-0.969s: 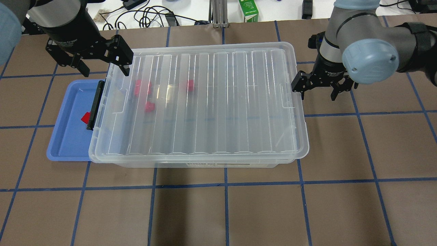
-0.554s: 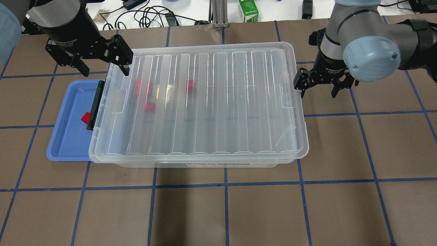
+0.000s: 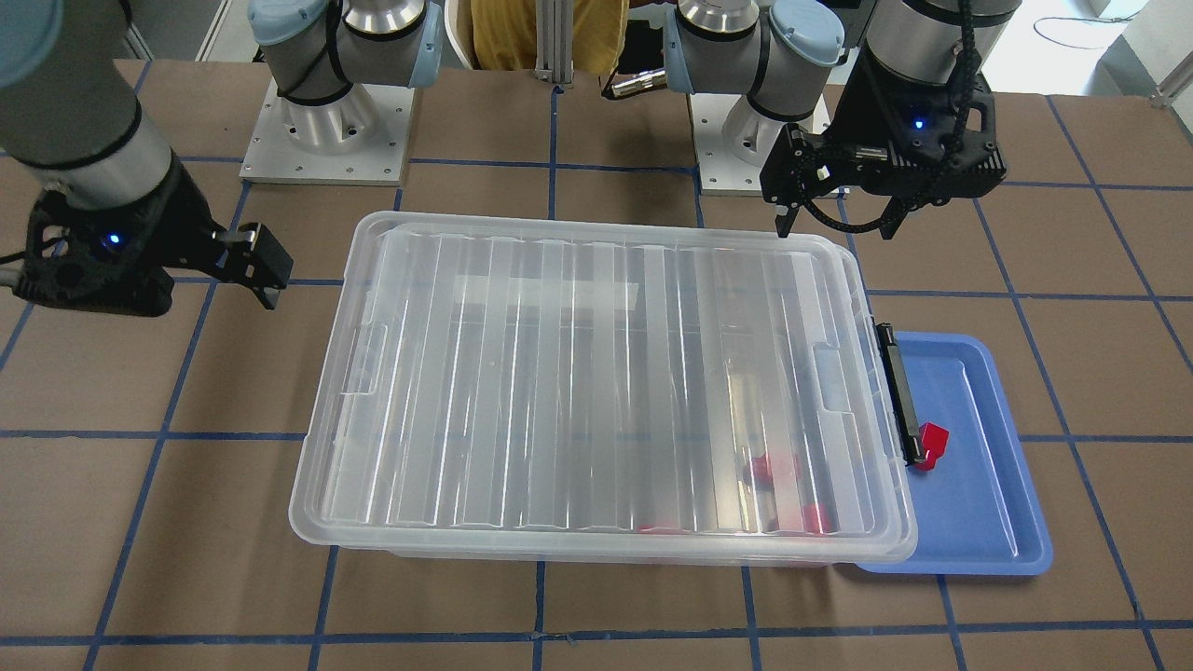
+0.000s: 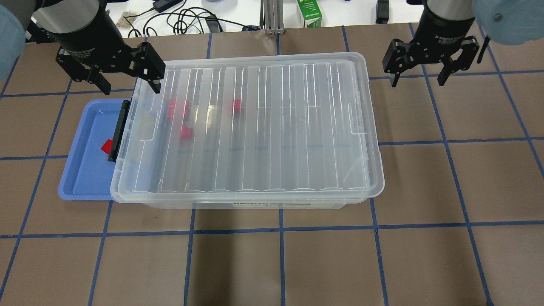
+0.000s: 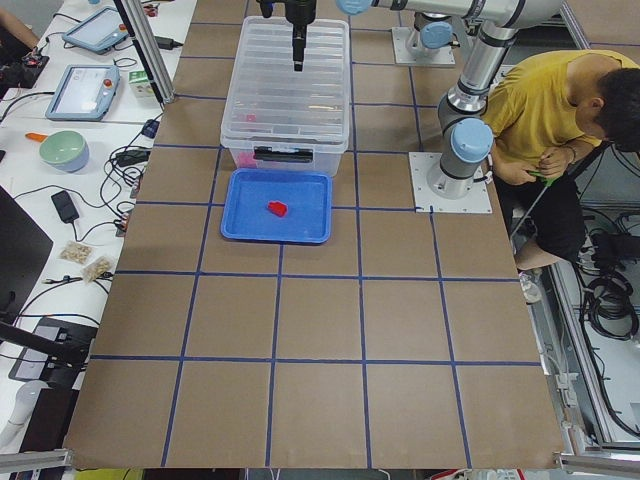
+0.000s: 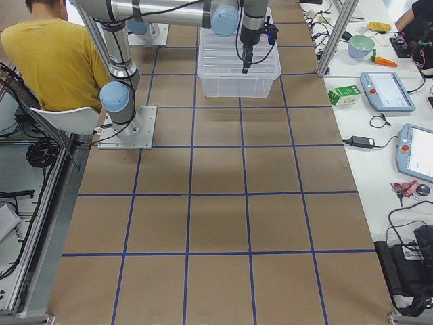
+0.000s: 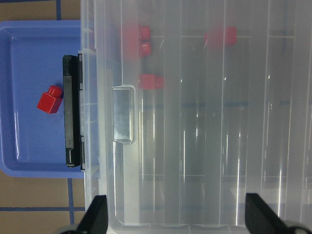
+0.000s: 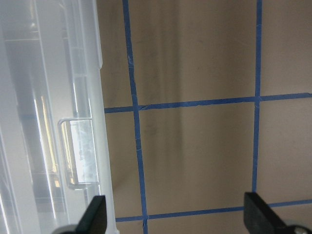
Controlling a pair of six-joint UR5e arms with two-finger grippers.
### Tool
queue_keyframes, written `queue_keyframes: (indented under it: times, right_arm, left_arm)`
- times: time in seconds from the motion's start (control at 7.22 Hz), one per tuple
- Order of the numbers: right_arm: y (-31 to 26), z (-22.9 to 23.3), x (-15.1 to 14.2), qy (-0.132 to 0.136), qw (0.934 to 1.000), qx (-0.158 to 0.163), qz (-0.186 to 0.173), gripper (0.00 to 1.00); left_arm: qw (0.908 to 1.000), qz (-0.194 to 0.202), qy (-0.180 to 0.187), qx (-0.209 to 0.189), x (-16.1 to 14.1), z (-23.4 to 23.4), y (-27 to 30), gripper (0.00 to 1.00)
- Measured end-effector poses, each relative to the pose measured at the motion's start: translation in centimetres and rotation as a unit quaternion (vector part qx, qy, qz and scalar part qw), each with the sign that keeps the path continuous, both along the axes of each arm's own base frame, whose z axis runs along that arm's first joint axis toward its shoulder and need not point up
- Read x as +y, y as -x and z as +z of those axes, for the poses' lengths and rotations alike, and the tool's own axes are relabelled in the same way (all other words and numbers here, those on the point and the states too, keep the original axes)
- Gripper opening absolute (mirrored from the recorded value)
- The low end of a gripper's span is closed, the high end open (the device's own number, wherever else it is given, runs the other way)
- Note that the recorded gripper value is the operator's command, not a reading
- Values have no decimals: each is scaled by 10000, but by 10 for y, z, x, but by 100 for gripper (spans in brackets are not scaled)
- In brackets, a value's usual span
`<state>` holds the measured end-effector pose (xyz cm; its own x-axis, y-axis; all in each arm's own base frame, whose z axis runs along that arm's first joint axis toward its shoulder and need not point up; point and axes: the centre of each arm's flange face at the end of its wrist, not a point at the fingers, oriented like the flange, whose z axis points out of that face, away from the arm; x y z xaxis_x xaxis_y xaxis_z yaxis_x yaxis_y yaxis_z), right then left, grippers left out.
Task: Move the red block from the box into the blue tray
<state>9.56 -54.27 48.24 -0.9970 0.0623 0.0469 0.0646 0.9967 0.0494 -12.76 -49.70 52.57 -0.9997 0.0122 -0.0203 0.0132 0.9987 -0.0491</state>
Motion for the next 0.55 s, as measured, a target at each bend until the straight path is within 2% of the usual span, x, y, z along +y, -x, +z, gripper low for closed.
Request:
queue_keyframes:
  times: [0.28,0.55]
  right_arm:
    - [-5,26,22,-34,10000,-41,-24,100]
    - [-13,32,36,-100,9996,-247,-17,100]
  left_arm:
    - [10000,6,-1,-6,0,0,-1,100]
    - [10000,13,-5,-15,-1,0,-2,100]
